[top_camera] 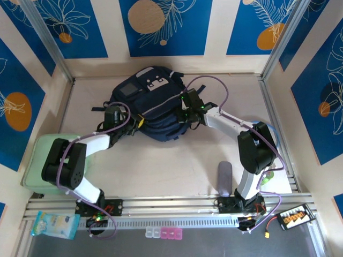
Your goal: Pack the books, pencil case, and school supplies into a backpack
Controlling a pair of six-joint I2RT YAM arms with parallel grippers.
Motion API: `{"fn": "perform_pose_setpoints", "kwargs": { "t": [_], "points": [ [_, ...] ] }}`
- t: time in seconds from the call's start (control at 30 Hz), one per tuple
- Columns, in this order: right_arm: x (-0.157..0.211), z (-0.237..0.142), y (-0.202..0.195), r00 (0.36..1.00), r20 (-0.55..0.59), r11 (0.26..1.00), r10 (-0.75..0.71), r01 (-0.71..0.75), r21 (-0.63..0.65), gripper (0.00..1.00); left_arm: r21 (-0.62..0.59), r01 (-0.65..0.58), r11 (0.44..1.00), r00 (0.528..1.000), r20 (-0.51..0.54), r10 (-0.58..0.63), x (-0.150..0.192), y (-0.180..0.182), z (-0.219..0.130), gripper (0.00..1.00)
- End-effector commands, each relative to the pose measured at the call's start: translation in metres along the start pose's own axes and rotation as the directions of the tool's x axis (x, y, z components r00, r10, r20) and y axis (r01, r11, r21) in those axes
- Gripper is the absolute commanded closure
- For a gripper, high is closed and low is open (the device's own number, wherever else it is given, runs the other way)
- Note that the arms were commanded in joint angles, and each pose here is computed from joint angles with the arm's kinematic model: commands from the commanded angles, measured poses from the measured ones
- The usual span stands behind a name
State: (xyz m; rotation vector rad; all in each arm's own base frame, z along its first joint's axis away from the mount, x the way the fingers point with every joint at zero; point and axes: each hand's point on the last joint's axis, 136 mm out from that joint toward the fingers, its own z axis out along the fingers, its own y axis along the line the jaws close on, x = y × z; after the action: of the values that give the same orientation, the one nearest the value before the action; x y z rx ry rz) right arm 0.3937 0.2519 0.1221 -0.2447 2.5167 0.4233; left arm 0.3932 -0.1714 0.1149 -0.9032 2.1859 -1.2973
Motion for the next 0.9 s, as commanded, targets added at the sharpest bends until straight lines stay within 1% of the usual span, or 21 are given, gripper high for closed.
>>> {"fn": "perform_pose_setpoints", "kwargs": {
  "t": [0.0,0.13,0.23,0.33,0.43,0.57,0.63,0.7,0.73,0.87],
  "points": [
    [0.010,-0.028,0.018,1.000,0.000,0.998,-0.004,0.004,-0.057,1.00,-0.021,-0.117,0.993,0.993,-0.025,0.117,-0.002,-0.014,-0.006,1.00],
    [0.034,-0.041,0.034,0.999,-0.019,0.995,-0.026,0.024,-0.095,1.00,-0.102,-0.236,0.966,0.969,-0.092,0.227,-0.003,-0.013,-0.007,1.00],
    [0.052,-0.048,0.050,0.999,-0.041,0.989,-0.036,0.030,-0.142,1.00,-0.174,-0.302,0.937,0.952,-0.097,0.289,-0.009,-0.006,-0.013,0.97],
    [0.064,-0.052,0.069,0.997,-0.055,0.981,-0.061,0.050,-0.188,1.00,-0.225,-0.321,0.920,0.947,-0.082,0.311,-0.019,0.001,-0.023,0.87],
    [0.068,-0.053,0.092,0.995,-0.060,0.964,-0.079,0.061,-0.258,1.00,-0.268,-0.305,0.914,0.952,-0.042,0.305,-0.032,0.008,-0.036,0.78],
    [0.061,-0.045,0.119,0.994,-0.055,0.942,-0.090,0.067,-0.329,1.00,-0.375,-0.274,0.885,0.949,0.042,0.312,-0.051,0.023,-0.066,0.61],
    [0.053,-0.041,0.132,0.994,-0.045,0.930,-0.098,0.076,-0.360,1.00,-0.411,-0.256,0.875,0.947,0.074,0.312,-0.054,0.028,-0.082,0.54],
    [0.046,-0.035,0.146,0.993,-0.037,0.919,-0.109,0.086,-0.384,1.00,-0.395,-0.242,0.886,0.949,0.094,0.301,-0.049,0.025,-0.092,0.49],
    [0.043,-0.034,0.151,0.993,-0.034,0.914,-0.117,0.094,-0.394,1.00,-0.375,-0.232,0.897,0.953,0.096,0.287,-0.045,0.022,-0.094,0.49],
    [0.036,-0.023,0.170,0.989,-0.036,0.899,-0.142,0.113,-0.423,1.00,-0.215,-0.157,0.964,0.979,0.092,0.180,-0.025,0.004,-0.093,0.46]
  ]
}}
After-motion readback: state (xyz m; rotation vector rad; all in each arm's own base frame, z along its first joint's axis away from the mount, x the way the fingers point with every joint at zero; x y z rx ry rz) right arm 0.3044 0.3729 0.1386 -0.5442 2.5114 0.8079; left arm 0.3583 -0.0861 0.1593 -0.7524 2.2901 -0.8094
